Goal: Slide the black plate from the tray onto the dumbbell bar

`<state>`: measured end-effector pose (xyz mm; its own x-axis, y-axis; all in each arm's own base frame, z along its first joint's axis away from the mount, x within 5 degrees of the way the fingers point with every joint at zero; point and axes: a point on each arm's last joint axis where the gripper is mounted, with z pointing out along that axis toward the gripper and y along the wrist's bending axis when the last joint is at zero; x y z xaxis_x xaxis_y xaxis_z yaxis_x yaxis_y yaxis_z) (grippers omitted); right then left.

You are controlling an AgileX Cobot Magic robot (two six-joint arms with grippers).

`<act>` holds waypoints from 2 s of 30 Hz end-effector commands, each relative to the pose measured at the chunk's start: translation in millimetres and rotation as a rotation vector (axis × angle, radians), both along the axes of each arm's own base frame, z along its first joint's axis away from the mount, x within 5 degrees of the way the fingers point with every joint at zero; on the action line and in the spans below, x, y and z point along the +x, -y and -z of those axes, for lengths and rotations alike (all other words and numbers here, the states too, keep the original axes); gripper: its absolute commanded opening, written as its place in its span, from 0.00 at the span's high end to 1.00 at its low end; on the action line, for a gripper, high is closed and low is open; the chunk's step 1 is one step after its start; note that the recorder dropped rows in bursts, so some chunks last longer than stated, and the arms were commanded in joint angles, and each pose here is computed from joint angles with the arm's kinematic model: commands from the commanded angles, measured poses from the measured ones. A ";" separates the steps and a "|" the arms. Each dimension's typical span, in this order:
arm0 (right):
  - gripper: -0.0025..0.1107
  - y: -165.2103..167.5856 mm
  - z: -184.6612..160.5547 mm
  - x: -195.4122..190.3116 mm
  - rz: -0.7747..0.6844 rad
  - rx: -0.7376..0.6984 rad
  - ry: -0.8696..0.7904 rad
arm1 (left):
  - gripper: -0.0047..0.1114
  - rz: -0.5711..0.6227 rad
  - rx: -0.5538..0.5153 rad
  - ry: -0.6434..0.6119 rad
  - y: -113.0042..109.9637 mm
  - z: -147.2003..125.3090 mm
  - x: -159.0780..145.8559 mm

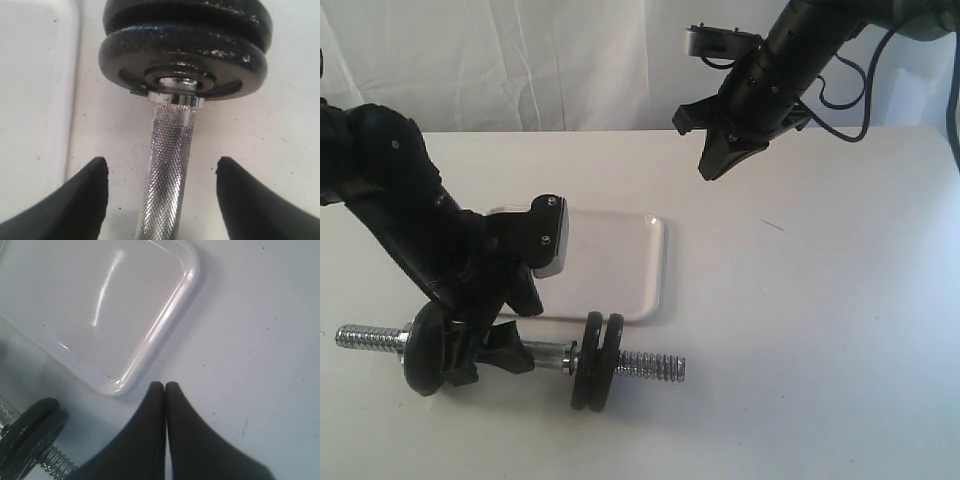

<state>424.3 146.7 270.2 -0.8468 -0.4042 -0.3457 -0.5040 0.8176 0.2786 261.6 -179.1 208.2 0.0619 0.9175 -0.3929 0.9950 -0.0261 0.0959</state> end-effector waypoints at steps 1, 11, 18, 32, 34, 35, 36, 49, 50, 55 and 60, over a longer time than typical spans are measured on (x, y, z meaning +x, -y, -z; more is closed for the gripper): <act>0.98 3.2 -6.7 -0.3 0.008 0.001 0.016 | 0.54 -0.053 0.011 0.013 -5.5 -14.5 -4.6; 0.98 23.4 -60.3 -24.2 0.033 -0.047 0.148 | 0.96 -0.580 -0.094 0.090 -34.1 -59.3 -0.1; 0.98 40.4 -136.8 -101.0 0.046 0.022 0.317 | 0.96 -0.867 -0.295 0.135 -65.7 -105.4 -11.2; 0.98 74.4 -117.4 -235.9 0.160 0.149 0.568 | 0.96 -0.992 -0.798 0.398 -97.9 -138.7 -80.5; 0.98 78.2 -96.9 -247.2 0.176 0.142 0.556 | 0.96 -1.008 -0.808 0.420 -102.5 -123.3 -86.4; 0.98 80.0 -86.6 -252.4 0.183 0.137 0.549 | 0.96 -1.016 -0.812 0.427 -104.3 -116.7 -88.7; 0.98 81.6 -76.3 -256.9 0.191 0.133 0.542 | 0.96 -1.027 -0.822 0.439 -106.8 -109.1 -91.5; 0.98 87.6 -21.9 -286.1 0.206 0.101 0.373 | 0.96 -1.022 -0.740 0.428 -113.0 -73.0 -104.6; 0.98 87.6 -22.0 -285.9 0.207 0.102 0.375 | 0.96 -1.022 -0.740 0.428 -113.0 -73.0 -104.6; 0.98 87.6 -22.0 -285.9 0.207 0.102 0.375 | 0.96 -1.022 -0.740 0.428 -113.0 -73.0 -104.6; 0.98 87.7 -22.1 -285.8 0.207 0.101 0.377 | 0.96 -0.998 -0.722 0.490 -117.7 -64.3 -109.5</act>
